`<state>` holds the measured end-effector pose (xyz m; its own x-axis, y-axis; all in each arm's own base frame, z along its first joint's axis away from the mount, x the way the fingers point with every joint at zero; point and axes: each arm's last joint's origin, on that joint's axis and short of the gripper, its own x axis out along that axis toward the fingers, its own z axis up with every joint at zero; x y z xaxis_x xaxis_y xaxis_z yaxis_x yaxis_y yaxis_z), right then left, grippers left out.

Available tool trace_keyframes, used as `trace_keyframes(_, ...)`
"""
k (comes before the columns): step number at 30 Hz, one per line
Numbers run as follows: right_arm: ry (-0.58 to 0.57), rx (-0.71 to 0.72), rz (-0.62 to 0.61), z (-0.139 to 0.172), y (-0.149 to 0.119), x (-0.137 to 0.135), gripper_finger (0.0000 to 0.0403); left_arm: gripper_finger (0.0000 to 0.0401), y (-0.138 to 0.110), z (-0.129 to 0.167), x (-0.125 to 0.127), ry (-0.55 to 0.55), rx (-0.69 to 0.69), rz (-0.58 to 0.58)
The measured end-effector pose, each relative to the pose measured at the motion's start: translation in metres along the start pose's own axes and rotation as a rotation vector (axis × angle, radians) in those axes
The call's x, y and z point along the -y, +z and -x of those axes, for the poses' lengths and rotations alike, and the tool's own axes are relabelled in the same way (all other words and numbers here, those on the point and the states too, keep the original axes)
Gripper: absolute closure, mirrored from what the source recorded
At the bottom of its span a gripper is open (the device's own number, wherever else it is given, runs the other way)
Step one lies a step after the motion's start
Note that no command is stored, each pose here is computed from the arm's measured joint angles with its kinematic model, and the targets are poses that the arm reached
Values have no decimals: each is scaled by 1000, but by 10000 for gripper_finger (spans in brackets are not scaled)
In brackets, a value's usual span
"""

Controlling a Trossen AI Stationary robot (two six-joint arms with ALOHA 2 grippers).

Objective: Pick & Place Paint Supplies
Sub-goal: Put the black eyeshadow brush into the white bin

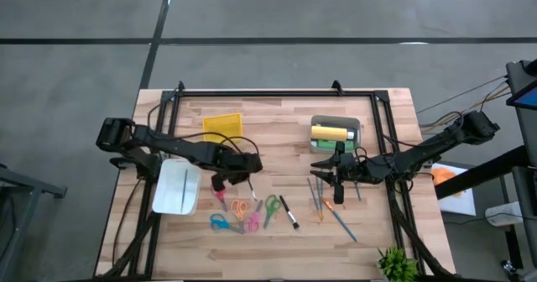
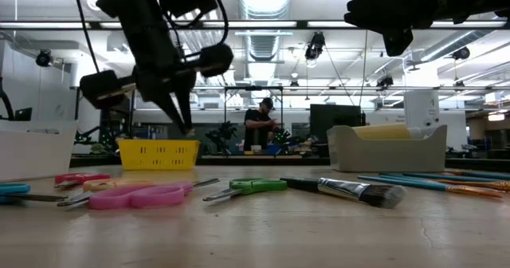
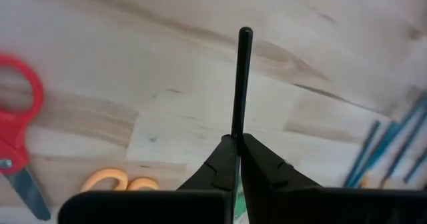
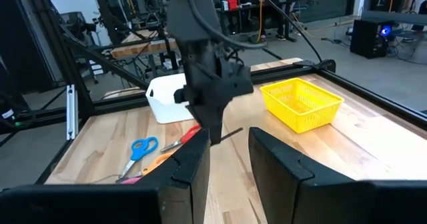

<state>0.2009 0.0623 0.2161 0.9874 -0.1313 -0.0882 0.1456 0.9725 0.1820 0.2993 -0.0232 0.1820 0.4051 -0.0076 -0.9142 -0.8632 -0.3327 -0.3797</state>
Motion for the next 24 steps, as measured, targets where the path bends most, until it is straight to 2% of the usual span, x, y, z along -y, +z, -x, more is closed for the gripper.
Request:
trace_keyframes(8, -1, -4, 2, 0, 0, 0, 301, 389, -4, 27, 7, -114, 69, -300)
trace_keyframes(15, -1, -4, 2, 0, 0, 0, 301, 389, -4, 51, -1, -108, 90, -470)
trace_keyframes(24, -1, -4, 2, 0, 0, 0, 301, 389, -7, 100, -32, -90, 114, -563)
